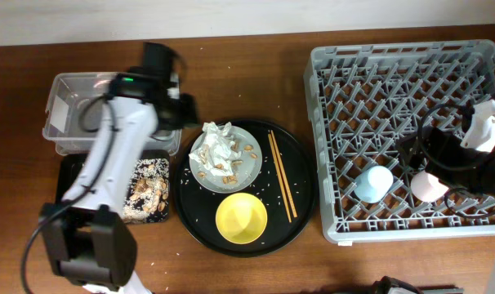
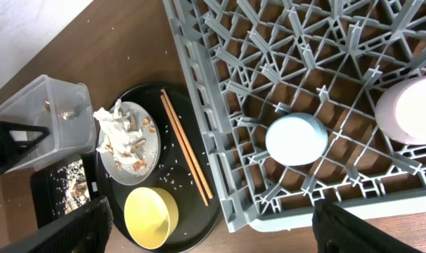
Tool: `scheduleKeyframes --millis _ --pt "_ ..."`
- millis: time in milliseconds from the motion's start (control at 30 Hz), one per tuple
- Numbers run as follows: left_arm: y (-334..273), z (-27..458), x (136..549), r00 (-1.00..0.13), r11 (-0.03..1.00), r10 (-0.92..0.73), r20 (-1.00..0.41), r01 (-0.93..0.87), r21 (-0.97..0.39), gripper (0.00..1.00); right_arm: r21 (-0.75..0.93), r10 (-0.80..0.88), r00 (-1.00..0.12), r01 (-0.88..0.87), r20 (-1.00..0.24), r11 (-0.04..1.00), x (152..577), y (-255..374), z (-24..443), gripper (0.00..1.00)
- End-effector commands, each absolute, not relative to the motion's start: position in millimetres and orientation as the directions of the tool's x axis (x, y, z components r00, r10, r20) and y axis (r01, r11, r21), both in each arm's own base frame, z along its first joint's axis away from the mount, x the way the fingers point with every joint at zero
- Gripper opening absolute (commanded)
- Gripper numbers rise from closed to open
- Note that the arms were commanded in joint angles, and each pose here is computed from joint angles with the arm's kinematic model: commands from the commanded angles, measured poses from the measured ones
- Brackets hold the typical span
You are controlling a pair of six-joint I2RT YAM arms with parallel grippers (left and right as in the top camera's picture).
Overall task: Sort waste into correct bins and load items into the dishwasher rack
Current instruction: 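Drop the gold snack wrapper into the clear container with the left gripper, then drop the white tissue into the clear container with the left gripper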
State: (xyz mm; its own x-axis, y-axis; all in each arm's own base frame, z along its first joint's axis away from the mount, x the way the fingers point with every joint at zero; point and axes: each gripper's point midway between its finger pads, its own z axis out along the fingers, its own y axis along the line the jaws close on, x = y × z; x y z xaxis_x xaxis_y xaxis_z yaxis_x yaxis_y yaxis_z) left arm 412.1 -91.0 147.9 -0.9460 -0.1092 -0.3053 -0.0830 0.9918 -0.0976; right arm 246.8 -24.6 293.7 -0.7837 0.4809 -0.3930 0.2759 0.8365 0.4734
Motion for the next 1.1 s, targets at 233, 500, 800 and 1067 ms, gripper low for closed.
scheduleKeyframes --millis 233,500,800,1067 --pt "-165.1 29.8 406.2 -0.949 0.974 0.209 -0.236 0.180 0.141 0.56 0.455 0.471 -0.782 0.272 -0.408 0.848 246.2 -27.1 295.4 0.92" --pt "-186.6 55.8 390.9 -0.960 0.977 0.209 -0.185 0.212 0.002 0.00 0.448 0.471 -0.783 0.278 -0.407 0.850 245.5 -28.2 294.5 0.92" --pt "-180.9 173.2 388.4 -0.917 0.978 0.188 -0.353 0.208 -0.020 0.00 0.443 0.471 -0.783 0.283 -0.405 0.851 244.9 -29.1 293.8 0.92" --pt "-137.8 219.6 415.5 -0.863 0.991 0.123 -0.491 0.130 0.019 0.00 0.444 0.473 -0.785 0.285 -0.400 0.849 243.8 -28.5 293.2 0.92"
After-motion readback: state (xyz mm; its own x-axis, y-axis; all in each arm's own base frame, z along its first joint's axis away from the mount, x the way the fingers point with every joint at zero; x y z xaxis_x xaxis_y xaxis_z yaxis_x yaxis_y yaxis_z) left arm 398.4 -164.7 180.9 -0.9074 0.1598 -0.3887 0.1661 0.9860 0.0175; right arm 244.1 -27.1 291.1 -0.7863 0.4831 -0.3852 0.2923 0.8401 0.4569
